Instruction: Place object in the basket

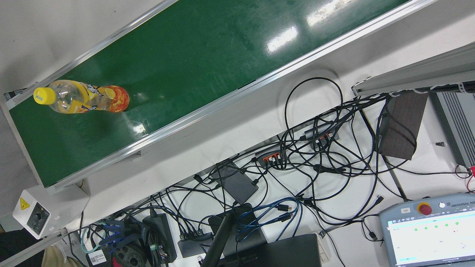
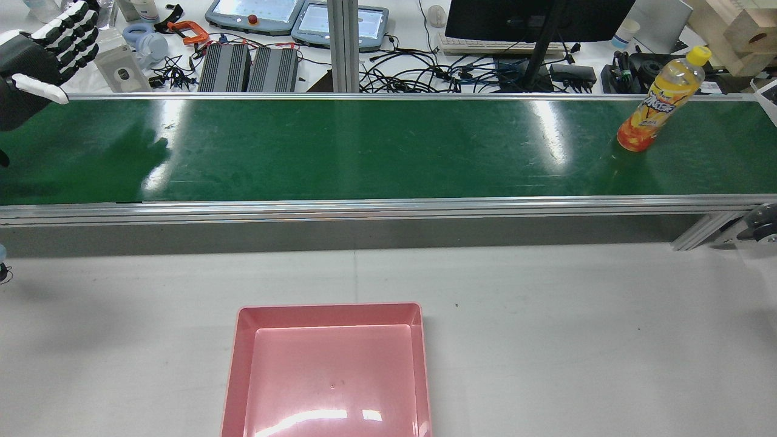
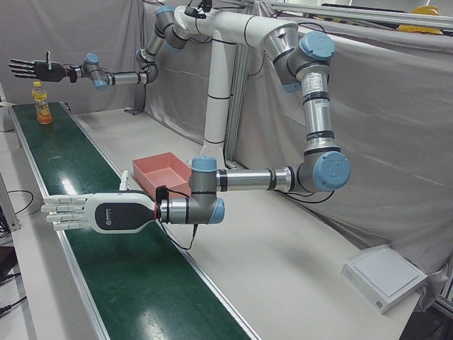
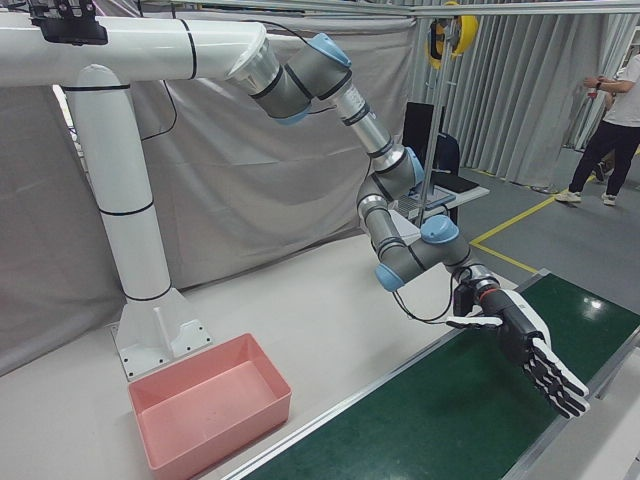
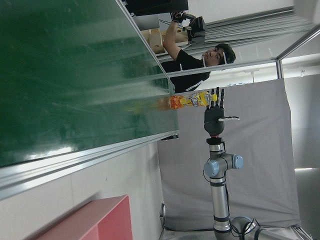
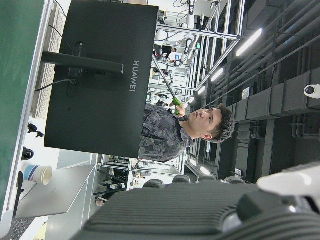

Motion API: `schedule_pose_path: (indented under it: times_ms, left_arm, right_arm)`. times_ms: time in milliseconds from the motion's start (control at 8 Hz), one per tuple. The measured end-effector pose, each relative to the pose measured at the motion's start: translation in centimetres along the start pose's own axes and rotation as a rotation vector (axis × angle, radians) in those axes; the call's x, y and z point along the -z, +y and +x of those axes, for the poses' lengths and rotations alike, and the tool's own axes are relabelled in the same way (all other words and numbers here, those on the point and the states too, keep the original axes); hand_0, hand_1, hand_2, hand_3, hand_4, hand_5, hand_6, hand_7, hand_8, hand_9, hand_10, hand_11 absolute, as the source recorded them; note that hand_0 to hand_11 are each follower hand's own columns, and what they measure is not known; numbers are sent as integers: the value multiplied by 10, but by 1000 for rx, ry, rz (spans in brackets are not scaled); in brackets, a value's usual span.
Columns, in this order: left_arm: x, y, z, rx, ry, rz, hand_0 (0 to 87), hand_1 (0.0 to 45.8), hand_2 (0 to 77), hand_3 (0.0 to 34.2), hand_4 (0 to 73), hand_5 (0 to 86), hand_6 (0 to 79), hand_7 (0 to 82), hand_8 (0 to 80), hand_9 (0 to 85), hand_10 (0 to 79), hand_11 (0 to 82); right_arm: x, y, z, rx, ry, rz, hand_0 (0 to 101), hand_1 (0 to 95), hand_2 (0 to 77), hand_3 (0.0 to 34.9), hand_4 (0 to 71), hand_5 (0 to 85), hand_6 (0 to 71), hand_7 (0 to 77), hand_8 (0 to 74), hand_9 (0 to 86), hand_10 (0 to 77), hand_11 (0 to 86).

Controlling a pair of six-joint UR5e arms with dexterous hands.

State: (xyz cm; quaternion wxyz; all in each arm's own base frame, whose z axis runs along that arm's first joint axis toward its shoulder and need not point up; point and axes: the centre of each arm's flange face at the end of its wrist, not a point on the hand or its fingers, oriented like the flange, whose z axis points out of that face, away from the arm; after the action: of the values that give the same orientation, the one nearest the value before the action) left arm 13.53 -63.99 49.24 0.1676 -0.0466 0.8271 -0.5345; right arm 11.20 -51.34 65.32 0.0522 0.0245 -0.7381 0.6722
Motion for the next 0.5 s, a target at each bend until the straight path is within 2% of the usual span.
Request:
schedule_pose_path:
  times_ms: [500]
  left_arm:
    - [0, 2, -20, 13, -12, 30, 581, 98, 5, 6, 11, 11, 0, 5, 0, 5, 0, 5]
  right_arm:
    - [0, 0, 0, -1, 0, 0, 2, 0, 5, 0, 0, 0, 0, 5, 0, 0, 0, 0]
